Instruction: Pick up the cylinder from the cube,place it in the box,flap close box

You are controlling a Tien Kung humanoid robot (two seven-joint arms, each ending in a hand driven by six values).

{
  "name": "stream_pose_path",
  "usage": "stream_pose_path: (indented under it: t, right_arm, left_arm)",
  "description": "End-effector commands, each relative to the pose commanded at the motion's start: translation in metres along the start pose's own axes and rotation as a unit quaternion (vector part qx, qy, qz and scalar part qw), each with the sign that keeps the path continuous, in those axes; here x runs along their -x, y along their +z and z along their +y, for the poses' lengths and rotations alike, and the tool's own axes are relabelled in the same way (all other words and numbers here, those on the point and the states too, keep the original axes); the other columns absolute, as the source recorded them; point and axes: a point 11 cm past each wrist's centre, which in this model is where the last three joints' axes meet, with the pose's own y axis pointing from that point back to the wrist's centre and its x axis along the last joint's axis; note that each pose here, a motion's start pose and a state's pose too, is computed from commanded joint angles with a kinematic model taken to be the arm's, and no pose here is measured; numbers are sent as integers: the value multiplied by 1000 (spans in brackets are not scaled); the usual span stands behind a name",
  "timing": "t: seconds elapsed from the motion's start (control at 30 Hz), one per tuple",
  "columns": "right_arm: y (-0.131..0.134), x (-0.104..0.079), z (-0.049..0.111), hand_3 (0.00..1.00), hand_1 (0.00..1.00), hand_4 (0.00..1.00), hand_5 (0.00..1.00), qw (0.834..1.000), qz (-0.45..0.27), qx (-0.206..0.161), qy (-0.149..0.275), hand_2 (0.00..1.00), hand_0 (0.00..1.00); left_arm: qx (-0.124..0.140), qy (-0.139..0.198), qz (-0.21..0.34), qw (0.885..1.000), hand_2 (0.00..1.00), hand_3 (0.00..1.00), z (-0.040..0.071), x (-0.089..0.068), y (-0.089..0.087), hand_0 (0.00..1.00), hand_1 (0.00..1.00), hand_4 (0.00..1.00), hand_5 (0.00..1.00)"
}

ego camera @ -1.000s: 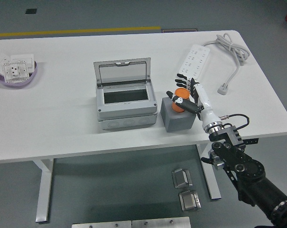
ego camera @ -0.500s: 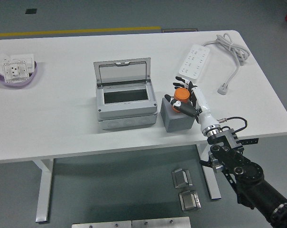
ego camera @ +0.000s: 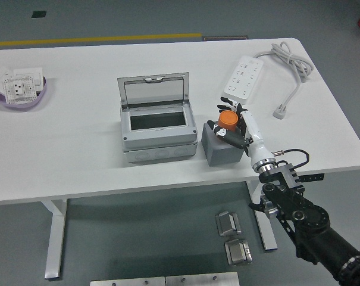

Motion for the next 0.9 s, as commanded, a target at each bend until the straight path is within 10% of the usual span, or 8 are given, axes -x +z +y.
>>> stream_pose_path:
  t: [0.17, 0.2, 0.57, 0.6, 0.9]
  right_arm:
    - [1, 3, 1, 700, 702, 193, 2, 1000, -2, 4, -1, 663, 684]
    - [2, 4, 1, 624, 661, 2, 2, 1000, -1, 5, -2, 618, 695]
    - [1, 11, 1, 599, 642, 2, 2, 1000, 7, 14, -15, 604, 683]
    - [0, 11, 1, 472, 560, 2, 2, 1000, 7, 14, -15, 525, 604]
    - [-9, 7, -3, 341, 469, 2, 2, 1000, 10, 1, -12, 465, 553]
  left_arm:
    - [1, 1, -1, 1000, 716, 886, 0, -1, 1, 728, 684, 815, 499]
    - [2, 1, -1, 1000, 716, 886, 0, -1, 1, 728, 684, 814, 498]
    - [3, -1, -1, 1000, 716, 886, 0, 0, 2, 726, 683, 814, 496]
    - [3, -1, -1, 1000, 716, 885, 0, 0, 2, 724, 684, 815, 487]
    - [5, -5, 1, 1000, 715, 885, 0, 2, 2, 723, 683, 814, 485]
